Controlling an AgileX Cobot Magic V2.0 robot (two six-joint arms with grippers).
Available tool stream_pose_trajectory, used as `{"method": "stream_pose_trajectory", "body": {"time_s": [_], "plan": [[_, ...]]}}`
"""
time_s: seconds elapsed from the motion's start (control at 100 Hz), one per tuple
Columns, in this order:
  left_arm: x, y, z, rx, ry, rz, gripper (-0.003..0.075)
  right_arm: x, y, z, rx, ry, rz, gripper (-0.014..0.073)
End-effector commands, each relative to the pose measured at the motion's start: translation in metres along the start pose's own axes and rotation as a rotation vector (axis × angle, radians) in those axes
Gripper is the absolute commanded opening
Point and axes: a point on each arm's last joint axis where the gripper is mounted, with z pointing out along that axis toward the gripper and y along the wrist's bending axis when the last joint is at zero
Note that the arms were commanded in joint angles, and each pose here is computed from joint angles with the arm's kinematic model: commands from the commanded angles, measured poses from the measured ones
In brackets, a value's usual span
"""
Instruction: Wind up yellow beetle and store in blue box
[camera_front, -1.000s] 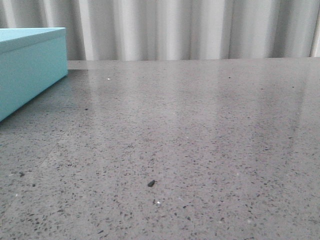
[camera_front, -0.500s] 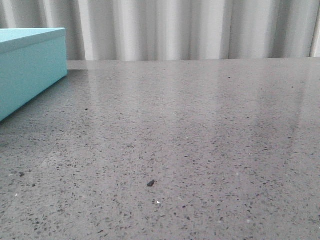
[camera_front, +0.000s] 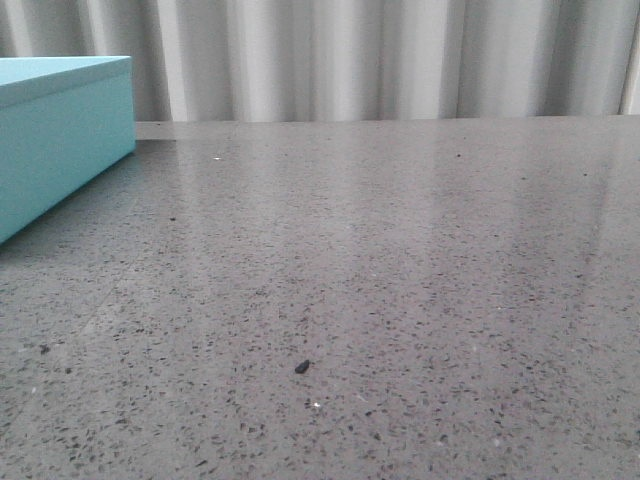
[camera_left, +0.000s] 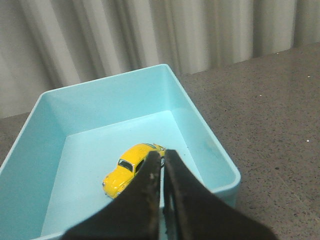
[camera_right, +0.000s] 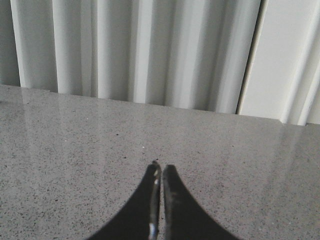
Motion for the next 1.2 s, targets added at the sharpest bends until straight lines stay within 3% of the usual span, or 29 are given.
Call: {"method": "stream_pose_trajectory", "body": {"time_s": [0.0,1.19], "plan": [[-0.007,0.0019,-0.0075,-0.046,-0.087,-0.025,-0.0021,-0.0127,-0.0019,-0.006,0.01,-0.102,-0.013,-0.0041],[-0.0005,-0.0007,-0.0105,-0.039,-0.081,-0.013,-0.0021,-0.0115,-0.0019,-0.0059,0.011,-0.089,-0.013,-0.0041]]}}
